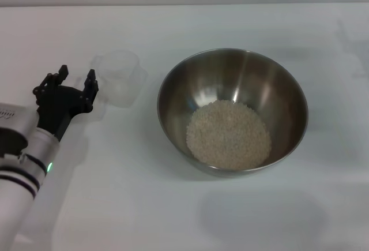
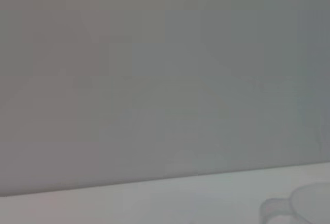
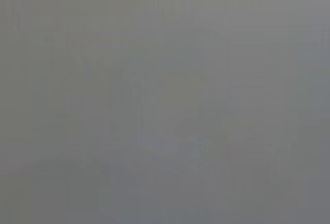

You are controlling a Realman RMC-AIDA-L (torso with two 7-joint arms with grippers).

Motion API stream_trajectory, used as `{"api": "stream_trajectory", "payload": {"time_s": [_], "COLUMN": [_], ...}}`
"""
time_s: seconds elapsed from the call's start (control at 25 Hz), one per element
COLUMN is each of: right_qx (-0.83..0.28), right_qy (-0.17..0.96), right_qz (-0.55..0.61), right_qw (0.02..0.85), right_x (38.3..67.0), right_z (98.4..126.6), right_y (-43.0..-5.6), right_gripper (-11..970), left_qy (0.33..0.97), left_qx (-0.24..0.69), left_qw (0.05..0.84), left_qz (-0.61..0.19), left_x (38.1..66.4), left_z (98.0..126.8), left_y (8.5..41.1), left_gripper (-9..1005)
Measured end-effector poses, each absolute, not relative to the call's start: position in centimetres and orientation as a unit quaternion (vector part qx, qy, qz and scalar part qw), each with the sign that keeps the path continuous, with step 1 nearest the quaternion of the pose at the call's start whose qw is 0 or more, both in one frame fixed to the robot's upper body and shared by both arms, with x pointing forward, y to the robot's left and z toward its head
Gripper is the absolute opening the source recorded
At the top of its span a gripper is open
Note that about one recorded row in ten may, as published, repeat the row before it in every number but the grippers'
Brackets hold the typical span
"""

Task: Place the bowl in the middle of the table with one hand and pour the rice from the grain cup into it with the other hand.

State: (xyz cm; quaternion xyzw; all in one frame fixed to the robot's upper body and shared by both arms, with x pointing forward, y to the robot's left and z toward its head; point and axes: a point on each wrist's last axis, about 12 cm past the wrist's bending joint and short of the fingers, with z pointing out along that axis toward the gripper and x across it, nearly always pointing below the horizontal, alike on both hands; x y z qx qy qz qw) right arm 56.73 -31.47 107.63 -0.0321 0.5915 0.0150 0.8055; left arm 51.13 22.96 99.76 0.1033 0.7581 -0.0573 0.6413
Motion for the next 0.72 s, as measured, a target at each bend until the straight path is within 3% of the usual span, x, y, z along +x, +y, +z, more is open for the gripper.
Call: {"api": "stream_trajectory", "payload": {"time_s": [0.32, 0.36, 0.44, 0.72], "right_qx": [-0.022, -0.021, -0.020, -0.041], "right_qy": [0.603, 0.607, 0.612, 0.636], "right_qz": [0.010, 0.011, 0.016, 0.039], "right_qw": [0.797, 0.795, 0.790, 0.769], "right_x": [56.3, 56.2, 55.9, 54.9], "right_z": [106.9, 106.7, 106.3, 104.9], "right_y": [-31.6, -31.4, -31.0, -29.7], "right_gripper": [783, 783, 783, 783], "left_qy": [0.729, 0.695, 0.687, 0.647], "left_qx": [0.052, 0.036, 0.034, 0.020], "left_qw": [0.679, 0.712, 0.719, 0.755], "left_qz": [-0.074, -0.096, -0.100, -0.107], "left_x": [48.8, 47.6, 47.4, 46.7], "left_z": [99.9, 100.6, 100.8, 101.8], "left_y": [24.7, 25.4, 25.5, 25.5], "left_gripper": [628, 662, 730, 842]}}
